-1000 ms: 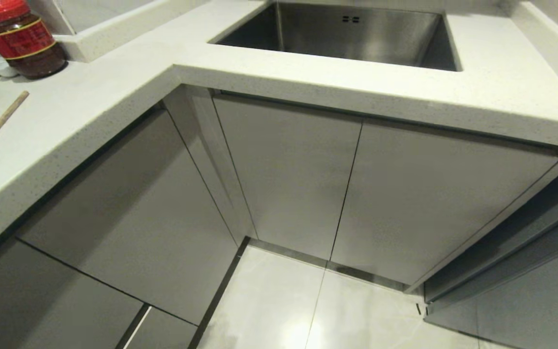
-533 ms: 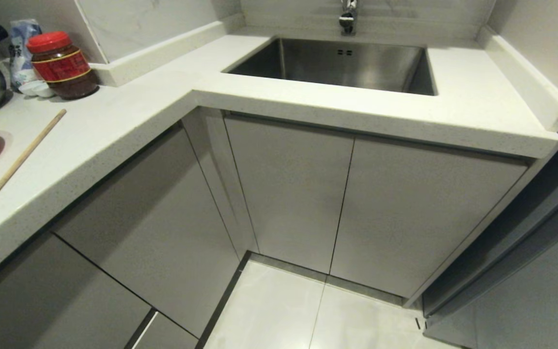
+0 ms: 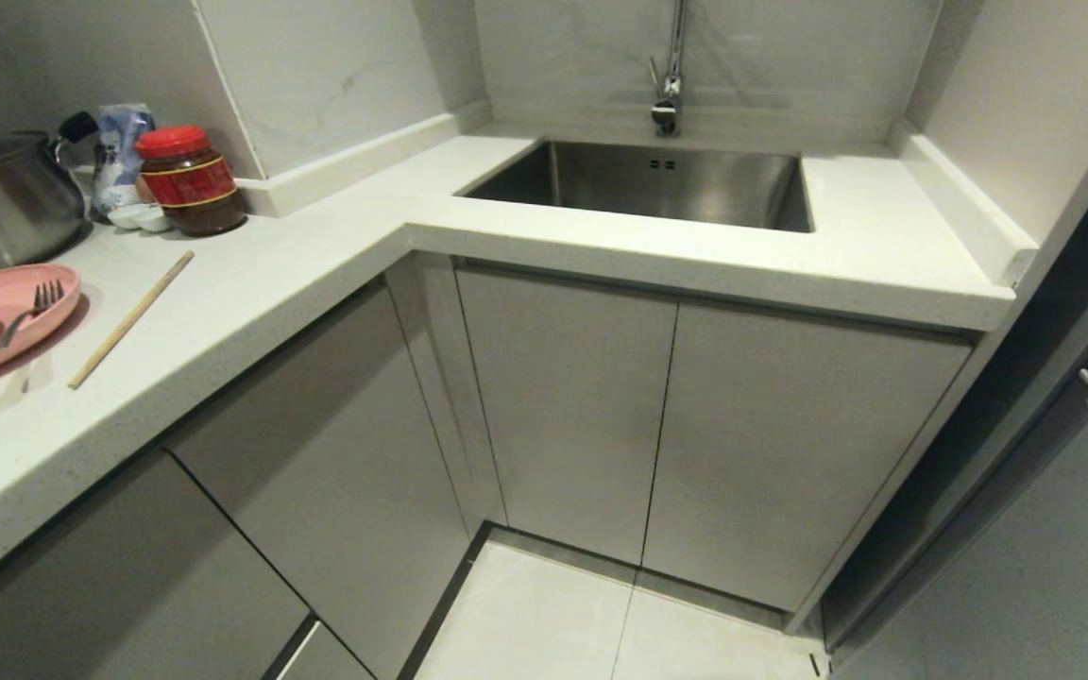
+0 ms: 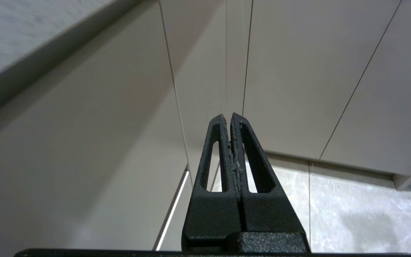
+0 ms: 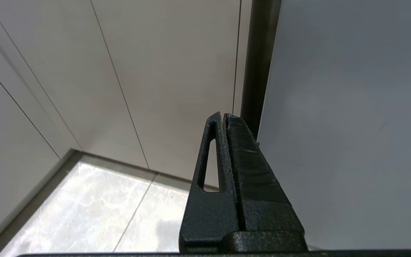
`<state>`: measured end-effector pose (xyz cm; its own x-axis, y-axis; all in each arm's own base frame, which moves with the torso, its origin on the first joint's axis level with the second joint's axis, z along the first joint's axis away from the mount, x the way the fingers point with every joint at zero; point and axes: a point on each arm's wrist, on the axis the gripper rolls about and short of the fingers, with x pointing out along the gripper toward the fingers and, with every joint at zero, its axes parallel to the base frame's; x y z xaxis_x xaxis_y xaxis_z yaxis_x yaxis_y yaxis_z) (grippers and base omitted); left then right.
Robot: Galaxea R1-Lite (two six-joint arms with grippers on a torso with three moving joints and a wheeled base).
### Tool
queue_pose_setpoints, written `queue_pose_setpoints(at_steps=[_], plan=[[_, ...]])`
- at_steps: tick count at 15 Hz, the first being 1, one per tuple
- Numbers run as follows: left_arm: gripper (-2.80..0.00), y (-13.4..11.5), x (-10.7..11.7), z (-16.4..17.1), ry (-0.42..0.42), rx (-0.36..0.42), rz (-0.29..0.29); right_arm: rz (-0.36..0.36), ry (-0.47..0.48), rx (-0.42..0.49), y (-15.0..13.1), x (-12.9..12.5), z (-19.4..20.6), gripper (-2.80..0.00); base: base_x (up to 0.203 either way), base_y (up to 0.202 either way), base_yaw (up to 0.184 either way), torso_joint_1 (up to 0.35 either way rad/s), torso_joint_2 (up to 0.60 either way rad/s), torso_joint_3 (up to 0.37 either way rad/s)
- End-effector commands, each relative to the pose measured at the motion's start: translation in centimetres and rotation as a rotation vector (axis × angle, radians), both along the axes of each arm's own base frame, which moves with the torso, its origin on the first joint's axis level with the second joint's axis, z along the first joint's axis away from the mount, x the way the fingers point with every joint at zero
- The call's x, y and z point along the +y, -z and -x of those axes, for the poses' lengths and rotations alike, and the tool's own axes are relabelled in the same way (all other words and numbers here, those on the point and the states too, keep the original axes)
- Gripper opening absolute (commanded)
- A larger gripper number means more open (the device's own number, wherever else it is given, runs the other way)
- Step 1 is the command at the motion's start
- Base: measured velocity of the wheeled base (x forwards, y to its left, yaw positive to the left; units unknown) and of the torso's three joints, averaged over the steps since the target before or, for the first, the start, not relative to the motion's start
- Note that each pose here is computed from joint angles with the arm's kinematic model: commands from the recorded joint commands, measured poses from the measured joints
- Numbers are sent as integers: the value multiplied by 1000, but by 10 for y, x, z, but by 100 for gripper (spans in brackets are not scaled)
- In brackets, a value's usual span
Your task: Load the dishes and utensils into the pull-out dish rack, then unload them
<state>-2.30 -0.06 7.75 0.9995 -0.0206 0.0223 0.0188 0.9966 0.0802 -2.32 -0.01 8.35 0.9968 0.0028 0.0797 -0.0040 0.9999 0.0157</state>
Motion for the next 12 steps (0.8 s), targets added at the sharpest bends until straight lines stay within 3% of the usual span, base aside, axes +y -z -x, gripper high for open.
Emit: queue_pose_setpoints(at_steps=[1, 12], plan=[[-280, 3, 0, -1, -1, 15, 0, 0, 0, 26, 7, 0, -2, -280, 0, 0, 0, 1, -7, 198], [-280, 3, 0, -1, -1, 13, 0, 0, 0, 26, 7, 0, -2, -280, 0, 0, 0, 3, 3, 200]])
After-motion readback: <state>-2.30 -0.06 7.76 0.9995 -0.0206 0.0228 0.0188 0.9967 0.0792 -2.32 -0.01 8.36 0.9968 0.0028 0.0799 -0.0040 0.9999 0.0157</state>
